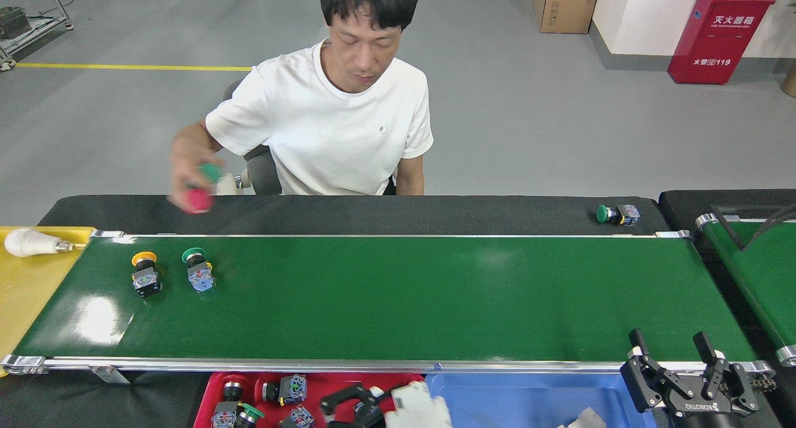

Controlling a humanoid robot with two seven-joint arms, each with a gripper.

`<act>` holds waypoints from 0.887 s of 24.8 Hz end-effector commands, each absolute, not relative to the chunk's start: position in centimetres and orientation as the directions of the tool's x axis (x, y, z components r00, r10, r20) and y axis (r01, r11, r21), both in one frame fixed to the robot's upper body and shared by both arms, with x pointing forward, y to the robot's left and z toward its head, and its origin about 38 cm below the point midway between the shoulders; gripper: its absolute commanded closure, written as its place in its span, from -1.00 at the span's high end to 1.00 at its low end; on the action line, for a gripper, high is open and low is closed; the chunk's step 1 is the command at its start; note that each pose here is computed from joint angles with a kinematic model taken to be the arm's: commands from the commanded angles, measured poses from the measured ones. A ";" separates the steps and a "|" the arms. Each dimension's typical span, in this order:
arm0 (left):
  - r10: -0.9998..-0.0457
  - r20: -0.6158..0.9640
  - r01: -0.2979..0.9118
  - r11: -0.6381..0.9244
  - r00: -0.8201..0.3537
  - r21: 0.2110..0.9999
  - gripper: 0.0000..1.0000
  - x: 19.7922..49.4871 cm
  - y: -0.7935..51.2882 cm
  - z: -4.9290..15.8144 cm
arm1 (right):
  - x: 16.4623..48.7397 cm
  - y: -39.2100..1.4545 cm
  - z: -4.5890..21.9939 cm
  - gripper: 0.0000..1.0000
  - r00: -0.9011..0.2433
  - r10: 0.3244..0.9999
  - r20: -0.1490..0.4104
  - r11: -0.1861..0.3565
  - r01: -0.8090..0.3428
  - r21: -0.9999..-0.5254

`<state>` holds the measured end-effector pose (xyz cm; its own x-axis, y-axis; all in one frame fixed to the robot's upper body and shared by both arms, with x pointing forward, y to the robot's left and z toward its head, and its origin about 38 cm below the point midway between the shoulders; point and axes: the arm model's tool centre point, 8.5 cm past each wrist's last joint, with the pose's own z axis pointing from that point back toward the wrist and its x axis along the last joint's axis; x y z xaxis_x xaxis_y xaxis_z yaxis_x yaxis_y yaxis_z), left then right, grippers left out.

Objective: Pick switch part from conveyor to tray

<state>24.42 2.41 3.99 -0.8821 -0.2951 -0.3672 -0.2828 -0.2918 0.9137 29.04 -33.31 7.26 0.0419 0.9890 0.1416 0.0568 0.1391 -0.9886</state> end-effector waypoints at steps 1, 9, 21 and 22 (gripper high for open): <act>-0.241 -0.406 -0.324 -0.318 -0.881 0.891 -0.49 24.2 0.5 4.3 | 29.2 -33.3 7.8 0.98 0.025 0.990 0.136 0.134 0.068 -0.989; -0.259 -0.439 -0.349 -0.327 -0.860 0.878 1.00 24.1 -0.9 4.8 | 29.2 -33.3 7.8 0.98 0.025 0.990 0.136 0.134 0.068 -0.989; -0.583 -0.323 -0.222 -0.239 -0.746 0.945 1.00 29.1 8.2 7.7 | 29.2 -33.2 7.8 0.98 0.026 0.990 0.138 0.136 0.068 -0.988; -0.644 -0.285 -0.196 -0.208 -0.710 0.958 1.00 30.1 10.4 8.1 | 29.2 -33.2 7.8 0.98 0.026 0.990 0.138 0.136 0.068 -0.988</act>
<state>29.30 8.95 7.19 -0.7407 -0.6008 -0.3006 -0.1959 -0.2348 0.9521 29.04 -33.14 7.22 0.0274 0.9894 0.1425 0.0506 0.1410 -0.9887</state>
